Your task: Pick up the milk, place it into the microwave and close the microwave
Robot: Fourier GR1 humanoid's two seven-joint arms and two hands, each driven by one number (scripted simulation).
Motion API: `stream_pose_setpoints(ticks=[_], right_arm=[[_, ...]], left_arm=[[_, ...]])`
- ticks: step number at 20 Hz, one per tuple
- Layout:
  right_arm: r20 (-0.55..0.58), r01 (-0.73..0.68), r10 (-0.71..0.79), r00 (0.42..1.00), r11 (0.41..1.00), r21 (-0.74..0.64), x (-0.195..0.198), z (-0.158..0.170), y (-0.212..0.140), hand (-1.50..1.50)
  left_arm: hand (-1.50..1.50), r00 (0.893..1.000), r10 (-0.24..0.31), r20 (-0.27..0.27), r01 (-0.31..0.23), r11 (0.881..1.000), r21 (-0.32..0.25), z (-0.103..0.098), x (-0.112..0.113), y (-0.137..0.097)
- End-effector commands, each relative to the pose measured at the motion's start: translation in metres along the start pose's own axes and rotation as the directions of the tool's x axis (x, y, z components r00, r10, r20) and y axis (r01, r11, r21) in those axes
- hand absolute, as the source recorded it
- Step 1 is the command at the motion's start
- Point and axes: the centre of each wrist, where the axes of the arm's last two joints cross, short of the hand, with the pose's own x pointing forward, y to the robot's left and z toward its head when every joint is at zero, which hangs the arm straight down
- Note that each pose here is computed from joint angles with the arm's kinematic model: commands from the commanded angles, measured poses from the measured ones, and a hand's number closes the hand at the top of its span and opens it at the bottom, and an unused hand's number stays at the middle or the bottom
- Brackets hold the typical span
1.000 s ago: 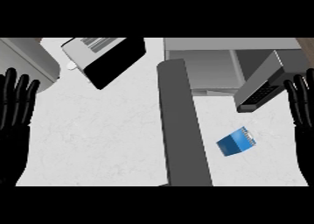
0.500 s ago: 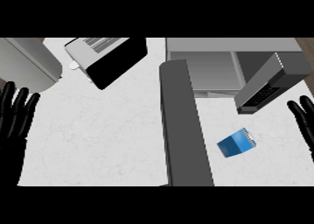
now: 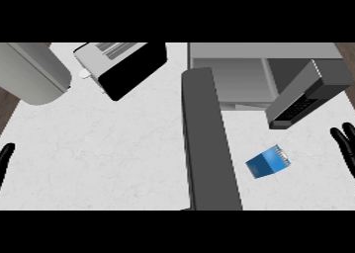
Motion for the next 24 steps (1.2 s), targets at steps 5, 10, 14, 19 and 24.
stream_pose_setpoints(ticks=[5,10,14,19,24], right_arm=[[-0.083,-0.045,0.040,0.996,0.997,-0.056,-0.048,-0.013,-0.005,-1.50],[-0.143,-0.086,0.070,0.987,0.990,-0.112,-0.084,0.010,-0.013,-1.50],[-0.192,-0.138,0.109,0.975,0.980,-0.145,-0.109,0.012,-0.017,-1.50],[-0.263,-0.140,0.101,0.960,0.981,-0.135,-0.152,0.054,-0.042,-1.50],[-0.295,-0.189,0.148,0.944,0.975,-0.116,-0.191,0.042,-0.046,-1.50]], left_arm=[[-1.50,1.000,0.013,0.024,-0.012,1.000,-0.010,0.025,0.023,0.002],[-1.50,1.000,0.013,0.004,-0.013,1.000,-0.019,0.039,0.037,0.008],[-1.50,1.000,0.001,0.019,-0.001,1.000,-0.003,0.041,0.027,0.028],[-1.50,1.000,-0.011,0.012,0.011,1.000,0.008,0.055,0.036,0.023],[-1.50,1.000,0.006,0.008,-0.006,1.000,0.005,0.061,0.030,0.022]])
